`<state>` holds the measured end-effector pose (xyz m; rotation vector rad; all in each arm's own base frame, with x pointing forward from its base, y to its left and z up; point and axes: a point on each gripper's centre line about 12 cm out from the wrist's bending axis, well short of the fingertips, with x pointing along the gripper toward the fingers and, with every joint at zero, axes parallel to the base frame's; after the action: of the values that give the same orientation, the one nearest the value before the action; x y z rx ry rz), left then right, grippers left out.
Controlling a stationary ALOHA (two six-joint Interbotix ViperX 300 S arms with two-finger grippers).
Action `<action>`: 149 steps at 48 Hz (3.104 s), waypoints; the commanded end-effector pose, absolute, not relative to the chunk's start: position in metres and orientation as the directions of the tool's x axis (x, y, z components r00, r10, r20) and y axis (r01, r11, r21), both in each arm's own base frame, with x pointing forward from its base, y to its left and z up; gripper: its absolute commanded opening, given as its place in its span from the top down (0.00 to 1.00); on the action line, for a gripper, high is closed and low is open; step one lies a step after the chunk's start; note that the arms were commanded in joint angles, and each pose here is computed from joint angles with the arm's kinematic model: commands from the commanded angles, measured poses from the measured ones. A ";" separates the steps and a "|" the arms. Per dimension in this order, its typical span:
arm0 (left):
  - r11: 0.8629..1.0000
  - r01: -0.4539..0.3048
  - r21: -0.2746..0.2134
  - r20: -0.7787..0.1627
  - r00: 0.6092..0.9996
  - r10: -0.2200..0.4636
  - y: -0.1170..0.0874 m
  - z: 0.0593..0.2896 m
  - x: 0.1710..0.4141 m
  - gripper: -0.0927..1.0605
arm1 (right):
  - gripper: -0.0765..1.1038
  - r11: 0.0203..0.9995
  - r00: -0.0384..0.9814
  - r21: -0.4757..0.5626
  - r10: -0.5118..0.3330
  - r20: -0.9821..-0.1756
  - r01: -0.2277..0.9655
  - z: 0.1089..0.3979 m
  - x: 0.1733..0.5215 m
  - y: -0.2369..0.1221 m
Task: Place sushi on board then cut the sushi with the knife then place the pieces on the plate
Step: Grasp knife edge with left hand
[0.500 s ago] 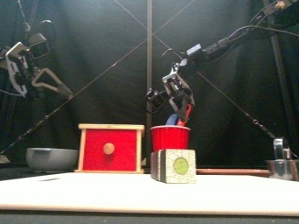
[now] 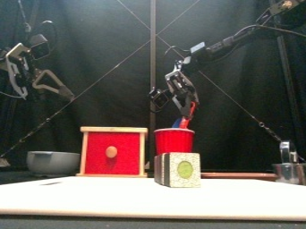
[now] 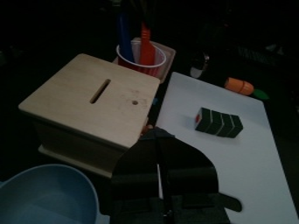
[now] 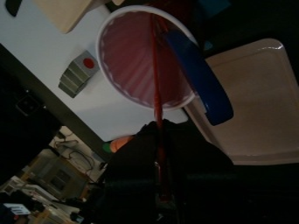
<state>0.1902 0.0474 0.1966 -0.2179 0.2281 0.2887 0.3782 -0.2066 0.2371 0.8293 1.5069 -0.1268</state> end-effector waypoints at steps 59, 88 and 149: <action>0.935 -0.305 -0.182 -0.233 0.937 0.261 0.049 0.203 0.194 0.94 | 0.65 0.806 0.357 0.311 0.134 -0.924 0.503 0.410 0.311 -0.174; 0.937 -0.294 -0.187 -0.190 0.947 0.259 0.050 0.220 0.201 0.93 | 0.65 0.889 0.751 0.295 -0.079 -0.656 0.351 0.410 0.266 -0.087; 0.999 0.036 0.007 -0.096 0.995 -0.035 -0.009 0.273 0.259 0.15 | 0.65 0.995 0.925 0.099 0.061 -0.374 -0.026 0.264 0.284 0.018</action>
<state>0.2535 -0.0066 0.2600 0.0049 0.1349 -0.0258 0.2757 0.0164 0.2525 0.0956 0.4214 0.0371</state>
